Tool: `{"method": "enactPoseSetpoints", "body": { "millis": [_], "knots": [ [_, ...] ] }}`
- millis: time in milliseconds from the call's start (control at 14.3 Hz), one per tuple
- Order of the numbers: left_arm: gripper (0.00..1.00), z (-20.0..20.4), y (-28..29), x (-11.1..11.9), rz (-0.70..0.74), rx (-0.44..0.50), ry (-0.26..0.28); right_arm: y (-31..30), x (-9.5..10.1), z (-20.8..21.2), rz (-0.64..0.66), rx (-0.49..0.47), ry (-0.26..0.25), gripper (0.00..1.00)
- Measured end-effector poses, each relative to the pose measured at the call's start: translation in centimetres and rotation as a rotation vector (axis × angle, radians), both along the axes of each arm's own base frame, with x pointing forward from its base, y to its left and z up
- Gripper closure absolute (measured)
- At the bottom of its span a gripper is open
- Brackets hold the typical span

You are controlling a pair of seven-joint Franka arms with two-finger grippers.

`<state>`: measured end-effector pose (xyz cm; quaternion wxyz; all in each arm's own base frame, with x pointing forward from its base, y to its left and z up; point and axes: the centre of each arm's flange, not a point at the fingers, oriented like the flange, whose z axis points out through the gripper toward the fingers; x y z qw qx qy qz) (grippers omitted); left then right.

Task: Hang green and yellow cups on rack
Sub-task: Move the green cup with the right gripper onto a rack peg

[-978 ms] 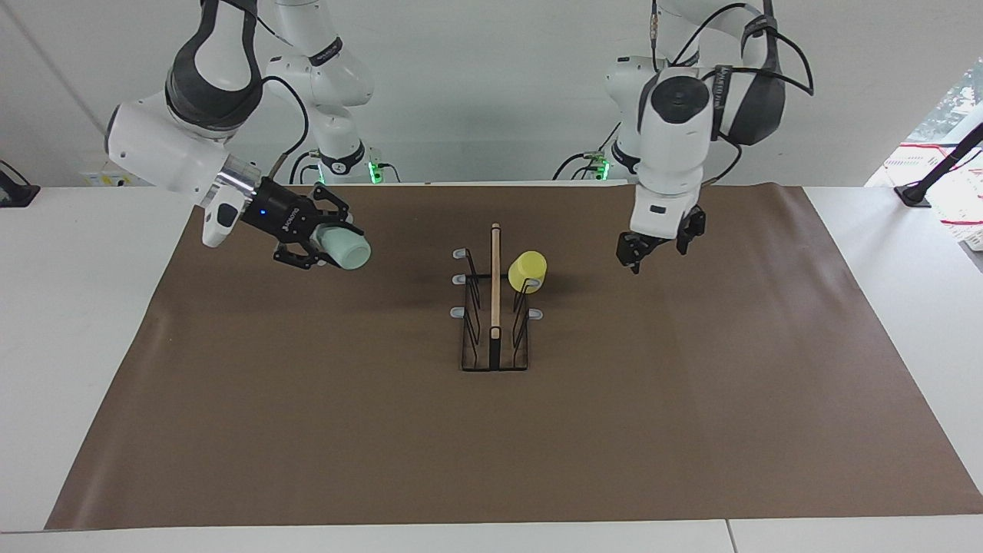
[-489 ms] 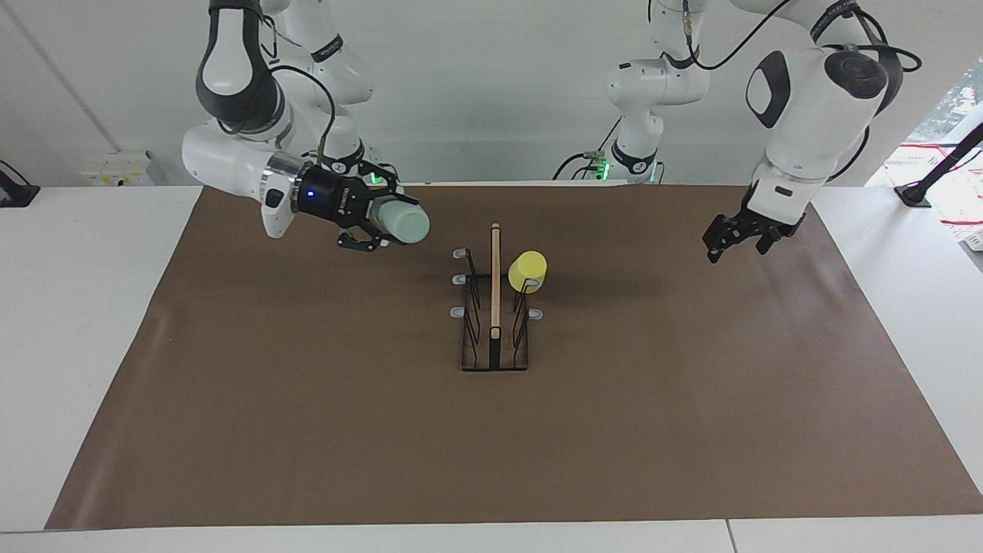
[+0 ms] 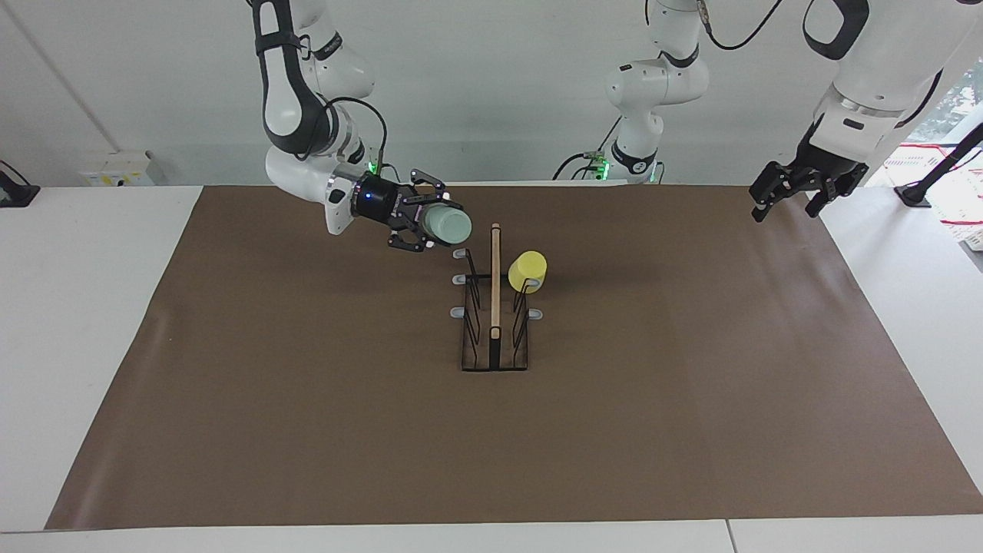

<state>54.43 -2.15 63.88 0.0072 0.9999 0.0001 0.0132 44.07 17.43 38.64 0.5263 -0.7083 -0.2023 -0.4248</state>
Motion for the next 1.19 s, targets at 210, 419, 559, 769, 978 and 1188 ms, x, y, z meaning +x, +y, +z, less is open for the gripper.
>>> {"method": "enactPoseSetpoints", "body": {
  "millis": [210,419,559,769,978,1188],
  "knots": [
    [0.00,0.5,-1.0,0.3,-0.032,-0.003,0.030,0.9,-0.9,-2.3,-0.035,-0.012,-0.049,0.32],
    [0.00,0.1,-1.2,0.5,-0.046,-0.005,0.039,2.2,-1.1,-4.7,-0.046,-0.003,-0.058,0.32],
    [0.00,0.1,-1.2,0.5,-0.047,-0.005,0.040,2.5,-1.1,-6.1,-0.046,0.001,-0.055,0.32],
    [0.00,0.1,-1.2,0.5,-0.049,-0.005,0.039,2.6,-1.0,-6.9,-0.045,-0.009,-0.064,0.32],
    [0.00,0.1,-1.2,0.5,-0.051,-0.005,0.039,2.7,-1.2,-8.2,-0.038,-0.029,-0.089,0.32],
    [0.00,0.2,-2.3,0.3,-0.075,-0.004,0.036,3.0,-1.9,-10.7,-0.028,-0.041,-0.089,0.32]
  ]
}}
